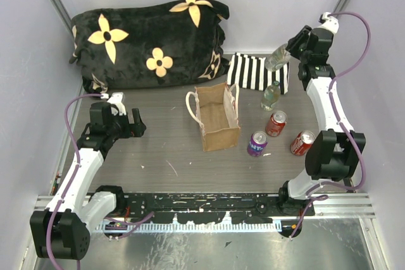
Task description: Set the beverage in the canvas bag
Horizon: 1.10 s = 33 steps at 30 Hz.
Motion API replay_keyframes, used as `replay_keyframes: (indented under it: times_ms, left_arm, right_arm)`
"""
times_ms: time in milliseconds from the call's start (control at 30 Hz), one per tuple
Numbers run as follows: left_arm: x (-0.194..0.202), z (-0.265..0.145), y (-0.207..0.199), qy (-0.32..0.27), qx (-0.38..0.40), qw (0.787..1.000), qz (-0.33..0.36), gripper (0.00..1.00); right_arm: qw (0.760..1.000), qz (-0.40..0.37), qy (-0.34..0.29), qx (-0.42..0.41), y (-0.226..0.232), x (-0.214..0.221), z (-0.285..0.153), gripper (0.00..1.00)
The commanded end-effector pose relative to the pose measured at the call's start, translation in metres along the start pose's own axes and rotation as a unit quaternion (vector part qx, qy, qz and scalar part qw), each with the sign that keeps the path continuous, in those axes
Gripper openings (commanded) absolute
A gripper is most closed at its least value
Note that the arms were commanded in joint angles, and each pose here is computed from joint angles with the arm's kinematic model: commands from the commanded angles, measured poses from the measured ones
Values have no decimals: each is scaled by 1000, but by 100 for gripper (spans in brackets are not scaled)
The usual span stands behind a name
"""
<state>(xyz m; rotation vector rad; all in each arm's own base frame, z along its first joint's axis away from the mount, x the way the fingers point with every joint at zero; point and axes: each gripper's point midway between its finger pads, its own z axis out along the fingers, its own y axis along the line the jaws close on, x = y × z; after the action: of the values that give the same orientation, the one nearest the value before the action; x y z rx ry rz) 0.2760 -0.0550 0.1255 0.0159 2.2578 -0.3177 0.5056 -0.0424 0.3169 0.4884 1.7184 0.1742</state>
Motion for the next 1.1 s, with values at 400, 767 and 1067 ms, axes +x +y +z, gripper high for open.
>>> replay_keyframes:
  times_ms: [400,767,1067]
  left_arm:
    - [3,-3,-1,1,5,1000,-3,98]
    - [4,-5,-2,1,7,1000,-2,98]
    - [6,-5,-3,4,9,1000,-3,98]
  right_arm:
    - [957,38,-155,-242,204,-111,-61,1]
    - [940,-48,-126,-314,291,-57,-128,1]
    - [935,-129,-96,-316,300,5,-163,1]
